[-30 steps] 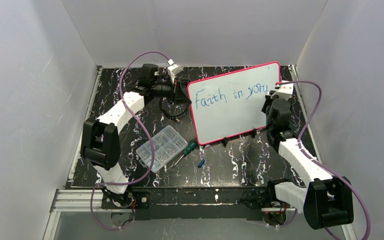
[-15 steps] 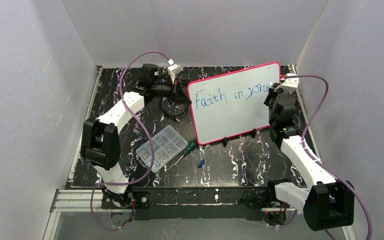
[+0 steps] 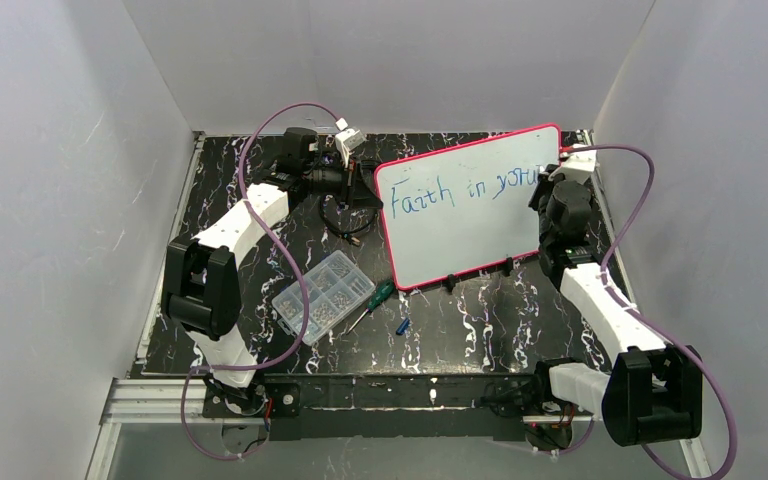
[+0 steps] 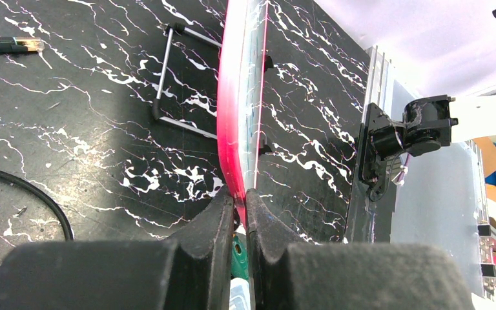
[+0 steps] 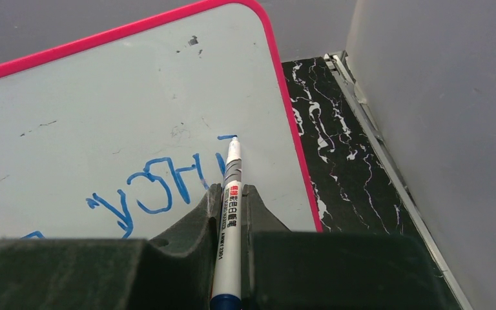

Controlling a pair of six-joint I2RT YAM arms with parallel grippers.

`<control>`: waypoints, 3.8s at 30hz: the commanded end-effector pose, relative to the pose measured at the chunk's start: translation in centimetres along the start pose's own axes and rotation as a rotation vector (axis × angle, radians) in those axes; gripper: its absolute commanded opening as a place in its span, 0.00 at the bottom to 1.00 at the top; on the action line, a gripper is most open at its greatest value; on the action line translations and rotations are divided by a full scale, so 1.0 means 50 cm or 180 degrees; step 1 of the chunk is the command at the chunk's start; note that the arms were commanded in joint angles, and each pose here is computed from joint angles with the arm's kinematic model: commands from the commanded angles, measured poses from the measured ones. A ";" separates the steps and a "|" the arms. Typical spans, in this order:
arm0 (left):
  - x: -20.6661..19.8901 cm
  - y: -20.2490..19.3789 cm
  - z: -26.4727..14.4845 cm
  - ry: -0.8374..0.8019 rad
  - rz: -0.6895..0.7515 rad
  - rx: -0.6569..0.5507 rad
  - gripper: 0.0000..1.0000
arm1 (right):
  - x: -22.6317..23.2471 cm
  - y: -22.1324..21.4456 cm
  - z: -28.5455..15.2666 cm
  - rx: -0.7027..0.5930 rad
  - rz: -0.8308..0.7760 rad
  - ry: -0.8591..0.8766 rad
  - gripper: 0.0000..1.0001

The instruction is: Write a sentence on the whiteboard

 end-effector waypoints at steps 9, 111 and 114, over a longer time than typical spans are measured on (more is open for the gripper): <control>-0.059 0.026 -0.021 -0.0155 0.0246 -0.0068 0.00 | -0.012 0.006 0.001 -0.0062 0.0137 -0.0024 0.01; -0.053 0.021 -0.021 -0.0057 0.0171 -0.0029 0.00 | 0.311 -0.001 -0.253 0.0027 0.1013 0.2535 0.01; -0.054 0.021 -0.022 -0.0054 0.0177 -0.0033 0.00 | 0.335 -0.012 -0.261 0.0067 0.0966 0.2608 0.01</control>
Point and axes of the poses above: each gripper's point midway between its finger pads, its own z axis out along the fingers, its own x axis along the line the jaws close on, y = z × x, the point moved 3 cm from there along -z, back along the fingers, and after that the axes turned 9 degrees about -z, right-handed, at the moved point
